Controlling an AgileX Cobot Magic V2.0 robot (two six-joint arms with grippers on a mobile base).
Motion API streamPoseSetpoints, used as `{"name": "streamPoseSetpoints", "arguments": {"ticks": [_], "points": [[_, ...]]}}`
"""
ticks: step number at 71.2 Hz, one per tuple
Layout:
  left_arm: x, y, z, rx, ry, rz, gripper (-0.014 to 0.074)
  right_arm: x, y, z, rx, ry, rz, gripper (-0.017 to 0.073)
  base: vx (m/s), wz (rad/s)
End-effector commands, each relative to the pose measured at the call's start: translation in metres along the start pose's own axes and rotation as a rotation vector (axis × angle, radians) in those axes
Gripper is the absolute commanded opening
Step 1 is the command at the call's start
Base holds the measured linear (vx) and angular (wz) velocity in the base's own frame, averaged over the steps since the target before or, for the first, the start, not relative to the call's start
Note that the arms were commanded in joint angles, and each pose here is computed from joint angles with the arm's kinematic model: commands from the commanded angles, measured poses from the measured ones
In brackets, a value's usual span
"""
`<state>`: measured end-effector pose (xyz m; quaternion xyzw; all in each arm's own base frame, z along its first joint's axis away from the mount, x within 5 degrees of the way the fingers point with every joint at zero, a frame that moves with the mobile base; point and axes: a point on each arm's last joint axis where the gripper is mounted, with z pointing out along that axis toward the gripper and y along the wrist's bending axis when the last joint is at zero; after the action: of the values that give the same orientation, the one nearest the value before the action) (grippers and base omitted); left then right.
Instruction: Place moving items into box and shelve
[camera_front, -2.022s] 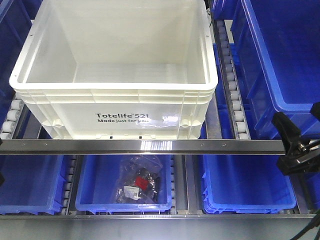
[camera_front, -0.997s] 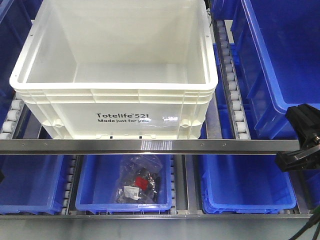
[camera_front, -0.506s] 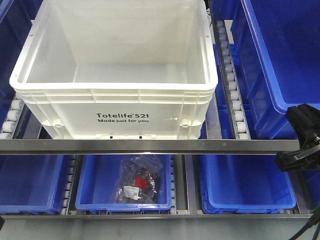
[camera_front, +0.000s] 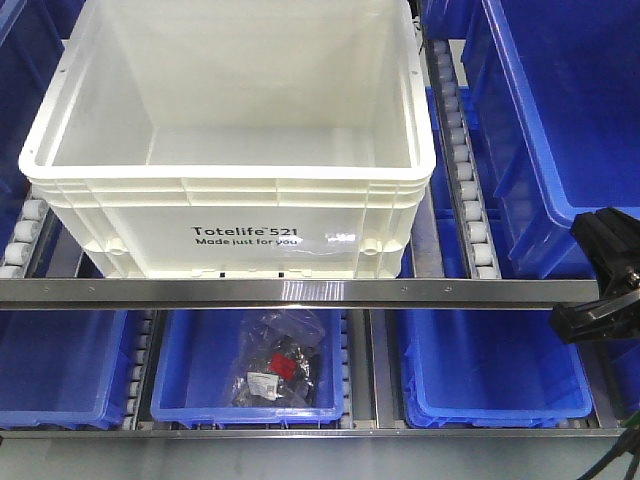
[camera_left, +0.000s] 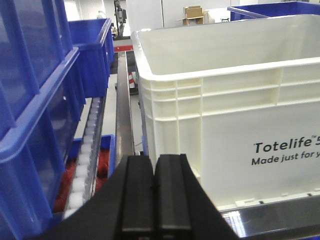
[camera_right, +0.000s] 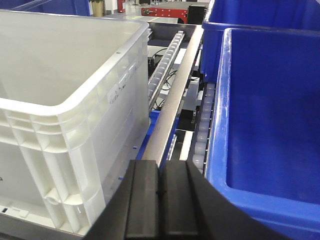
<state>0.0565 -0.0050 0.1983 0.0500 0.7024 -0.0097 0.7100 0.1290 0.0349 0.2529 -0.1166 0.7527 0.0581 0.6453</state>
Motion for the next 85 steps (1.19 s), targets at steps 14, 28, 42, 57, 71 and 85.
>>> {"name": "streamPoseSetpoints", "arguments": {"ticks": [14,28,42,57,71,85], "points": [[-0.0037,0.0004,0.0,-0.006,-0.081,0.023,-0.0026,-0.0167,-0.0036,0.0006,0.036,-0.099,-0.011,-0.0015,0.0,0.0],[0.0009,0.0001,0.0003,-0.001,-0.031,0.016,-0.0026,-0.0167,-0.0036,0.0006,0.036,-0.099,-0.011,-0.0015,0.0,0.0],[0.0003,0.0001,0.0002,-0.002,-0.037,0.011,-0.0026,-0.0167,-0.0036,0.0006,0.036,-0.099,-0.011,-0.0015,0.0,0.0],[0.0003,0.0001,0.0002,-0.002,-0.037,0.011,-0.0026,-0.0167,-0.0036,0.0006,0.036,-0.099,-0.011,-0.0015,0.0,0.0],[0.0003,0.0001,0.0002,-0.002,-0.037,0.011,-0.0026,-0.0167,-0.0036,0.0006,0.036,-0.099,-0.011,-0.0015,0.0,0.0],[0.0003,0.0001,0.0002,-0.002,-0.037,0.011,-0.0026,-0.0167,-0.0035,0.0006,0.035,-0.099,-0.022,-0.0015,0.0,0.0]]}}
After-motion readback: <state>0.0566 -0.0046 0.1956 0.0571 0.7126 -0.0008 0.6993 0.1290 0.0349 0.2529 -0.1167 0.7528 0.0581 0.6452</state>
